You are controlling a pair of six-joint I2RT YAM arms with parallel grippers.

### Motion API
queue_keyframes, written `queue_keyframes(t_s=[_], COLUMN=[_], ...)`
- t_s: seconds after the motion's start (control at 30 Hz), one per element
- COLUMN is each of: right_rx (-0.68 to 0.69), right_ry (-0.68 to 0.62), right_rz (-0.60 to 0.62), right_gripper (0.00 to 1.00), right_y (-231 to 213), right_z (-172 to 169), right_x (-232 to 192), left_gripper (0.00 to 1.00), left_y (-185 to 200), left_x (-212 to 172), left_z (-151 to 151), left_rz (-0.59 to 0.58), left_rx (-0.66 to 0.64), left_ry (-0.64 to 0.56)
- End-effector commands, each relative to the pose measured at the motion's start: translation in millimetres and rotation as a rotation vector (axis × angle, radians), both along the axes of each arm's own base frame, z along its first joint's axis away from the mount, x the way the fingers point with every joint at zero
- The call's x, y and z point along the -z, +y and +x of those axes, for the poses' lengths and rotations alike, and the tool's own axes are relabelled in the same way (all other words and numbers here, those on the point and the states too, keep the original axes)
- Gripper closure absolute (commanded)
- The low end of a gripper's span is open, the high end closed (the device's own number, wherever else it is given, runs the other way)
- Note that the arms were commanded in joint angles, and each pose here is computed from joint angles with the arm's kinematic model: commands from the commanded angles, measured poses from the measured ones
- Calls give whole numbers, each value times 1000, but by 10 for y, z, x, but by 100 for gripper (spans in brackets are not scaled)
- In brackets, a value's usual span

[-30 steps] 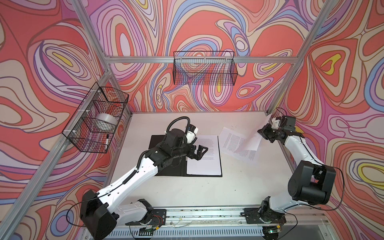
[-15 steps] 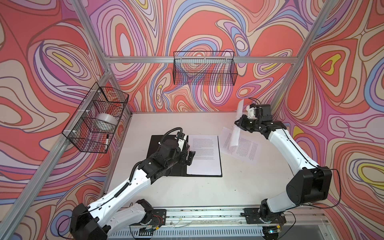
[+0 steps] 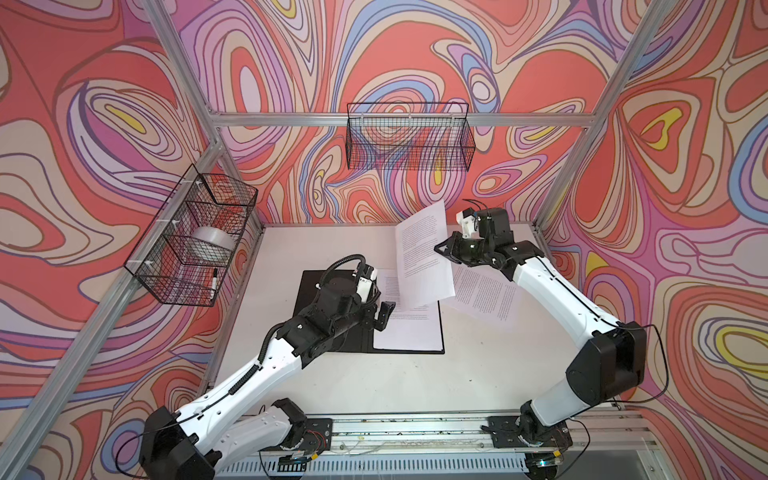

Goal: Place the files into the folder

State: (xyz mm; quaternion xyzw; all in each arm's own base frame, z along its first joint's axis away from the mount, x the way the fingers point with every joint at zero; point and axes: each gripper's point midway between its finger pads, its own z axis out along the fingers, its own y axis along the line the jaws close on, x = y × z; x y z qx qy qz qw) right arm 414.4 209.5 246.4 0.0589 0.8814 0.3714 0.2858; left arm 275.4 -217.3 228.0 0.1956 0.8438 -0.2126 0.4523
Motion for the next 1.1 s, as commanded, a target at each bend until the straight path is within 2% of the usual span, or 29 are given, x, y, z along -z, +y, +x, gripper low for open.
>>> queue_keyframes(t_s=[0.0,0.17,0.3,1.07], right_rx=[-7,-16,-9,-34], right_ry=[82,150,193,241], right_rz=[-94,-142,-164,-154], right_gripper=[100,100,100,100], right_y=[-103,-150,-181,67], right_z=[-1,-79,-118,-345], right_x=[696,1343,1622,1764], left_gripper=[0,0,0,0], left_y=[-41,-45,-70,-137], left_x=[-11,-9,1,27], left_z=[-4,-9,-18,-31], left_rz=[-3,-4,-8,-19], left_rx=[30,33,45,75], left_ry=[-12,-10,-1,24])
